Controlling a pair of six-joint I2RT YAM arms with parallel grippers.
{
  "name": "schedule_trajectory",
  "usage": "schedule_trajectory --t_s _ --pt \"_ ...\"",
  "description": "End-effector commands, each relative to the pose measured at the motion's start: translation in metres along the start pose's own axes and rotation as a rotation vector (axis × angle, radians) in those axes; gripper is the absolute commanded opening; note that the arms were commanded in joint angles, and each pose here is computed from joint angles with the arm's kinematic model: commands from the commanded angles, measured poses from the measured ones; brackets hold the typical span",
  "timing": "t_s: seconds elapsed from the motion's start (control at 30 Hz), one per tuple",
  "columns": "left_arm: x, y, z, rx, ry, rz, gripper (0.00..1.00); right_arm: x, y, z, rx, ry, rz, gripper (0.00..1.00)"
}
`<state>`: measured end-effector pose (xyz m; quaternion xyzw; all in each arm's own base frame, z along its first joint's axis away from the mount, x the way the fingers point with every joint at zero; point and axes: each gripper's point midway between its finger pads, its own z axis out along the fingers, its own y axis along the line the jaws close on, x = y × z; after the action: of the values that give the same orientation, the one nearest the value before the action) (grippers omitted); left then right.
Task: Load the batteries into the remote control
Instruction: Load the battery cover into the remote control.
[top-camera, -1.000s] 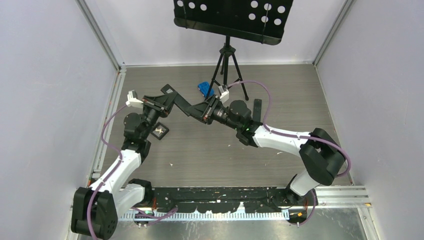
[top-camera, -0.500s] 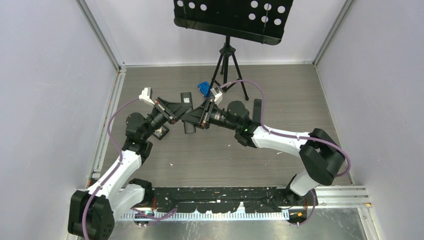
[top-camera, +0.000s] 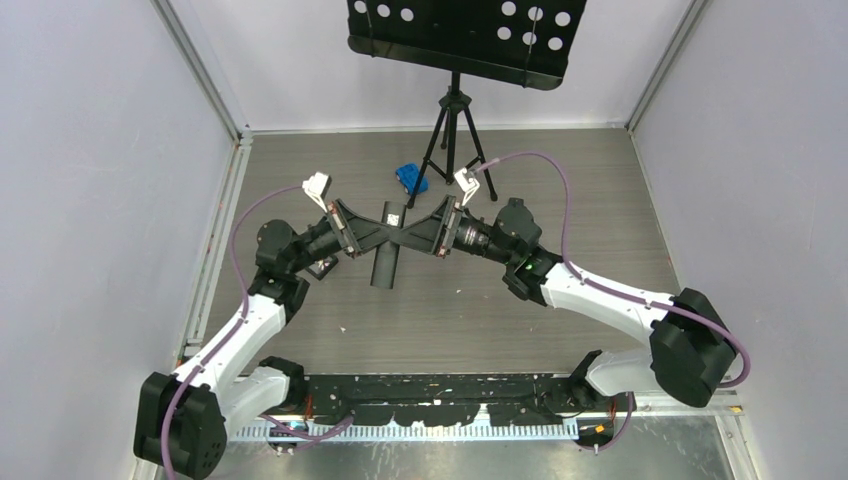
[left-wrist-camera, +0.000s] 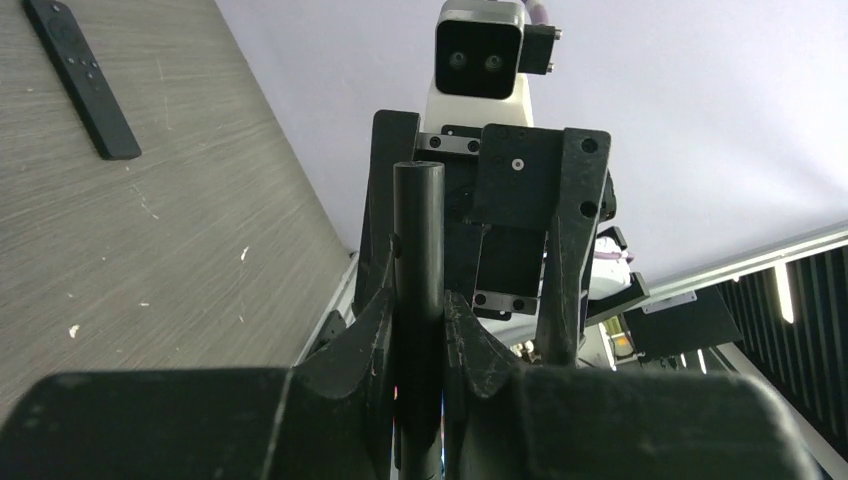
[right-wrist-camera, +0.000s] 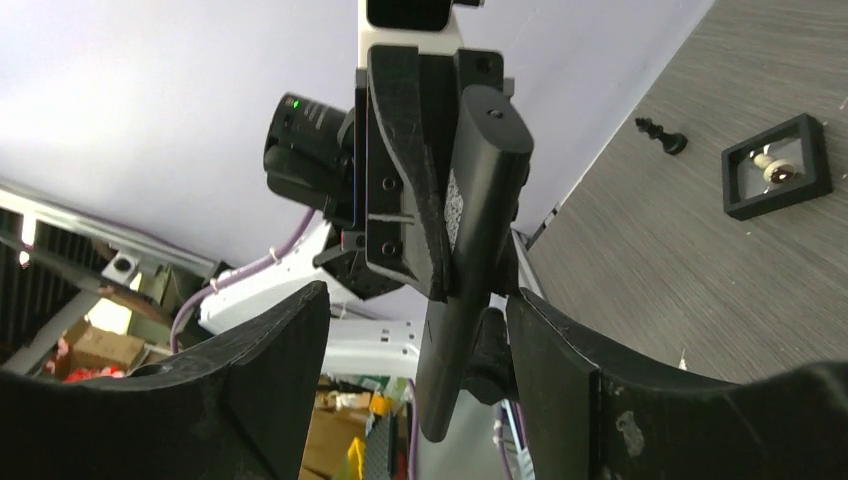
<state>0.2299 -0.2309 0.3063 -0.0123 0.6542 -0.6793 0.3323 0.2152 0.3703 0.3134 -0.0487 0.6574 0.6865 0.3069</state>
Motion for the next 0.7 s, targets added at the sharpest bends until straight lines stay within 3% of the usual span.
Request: schedule_trajectory --t_s 0.0,0.3,0.5,0.67 --pt "-0.002 -0.029 0.001 0.090 0.031 0.094 0.00 0.011 0.024 -0.002 -0.113 0.090 -0.103 0.71" --pt "-0.005 -0.032 0.002 0.094 0.012 0.086 0.00 0.022 0.019 0.002 -0.104 0.111 -0.114 0.66" --pt "-0.012 -0.032 0.003 0.093 -0.030 0.066 0.00 0.037 0.021 0.010 -0.125 0.164 -0.096 0.49" --pt "-0.013 -0.034 0.003 0.110 -0.043 0.059 0.00 0.029 0.020 0.015 -0.135 0.108 -0.046 0.30"
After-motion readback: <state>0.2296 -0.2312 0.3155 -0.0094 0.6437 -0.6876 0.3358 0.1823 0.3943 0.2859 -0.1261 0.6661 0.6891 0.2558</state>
